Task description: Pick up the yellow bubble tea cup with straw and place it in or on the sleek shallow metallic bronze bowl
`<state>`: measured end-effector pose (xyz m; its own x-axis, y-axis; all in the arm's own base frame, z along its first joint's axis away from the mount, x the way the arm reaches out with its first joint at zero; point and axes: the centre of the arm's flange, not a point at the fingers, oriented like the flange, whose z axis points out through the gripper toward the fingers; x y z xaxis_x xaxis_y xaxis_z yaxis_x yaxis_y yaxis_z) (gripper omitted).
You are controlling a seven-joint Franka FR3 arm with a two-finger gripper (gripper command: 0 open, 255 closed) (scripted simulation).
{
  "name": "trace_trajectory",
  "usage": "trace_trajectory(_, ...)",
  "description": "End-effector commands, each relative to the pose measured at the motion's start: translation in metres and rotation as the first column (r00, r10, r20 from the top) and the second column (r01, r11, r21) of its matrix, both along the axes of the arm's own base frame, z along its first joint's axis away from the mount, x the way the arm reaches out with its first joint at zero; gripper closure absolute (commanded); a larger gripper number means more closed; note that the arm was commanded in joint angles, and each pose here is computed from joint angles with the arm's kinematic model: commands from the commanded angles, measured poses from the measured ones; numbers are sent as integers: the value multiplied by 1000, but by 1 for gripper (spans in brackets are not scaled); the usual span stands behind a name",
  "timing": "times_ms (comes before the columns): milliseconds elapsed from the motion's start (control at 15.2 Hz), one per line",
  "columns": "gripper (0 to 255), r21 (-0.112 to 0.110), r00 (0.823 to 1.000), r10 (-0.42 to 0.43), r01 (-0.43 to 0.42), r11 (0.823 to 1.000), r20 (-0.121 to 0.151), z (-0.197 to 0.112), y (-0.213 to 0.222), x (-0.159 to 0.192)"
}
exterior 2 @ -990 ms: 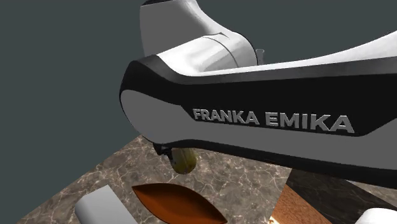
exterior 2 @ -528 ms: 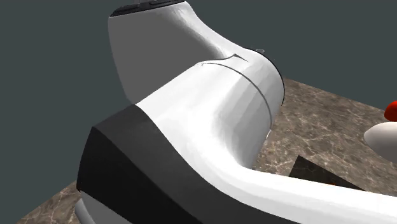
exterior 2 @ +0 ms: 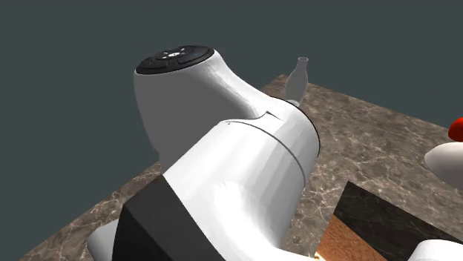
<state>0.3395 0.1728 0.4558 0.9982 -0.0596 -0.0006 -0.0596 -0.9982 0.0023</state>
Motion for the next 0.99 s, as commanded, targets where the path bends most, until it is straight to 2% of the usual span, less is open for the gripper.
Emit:
trace_trajectory(0,255,0,1000,0,0,1000,1,-11,0,0)
trace_trajectory(528,255,0,1000,0,0,1000,1,-54,0,0)
trace_trajectory(924,255,0,1000,0,0,1000,1,-54,0,0)
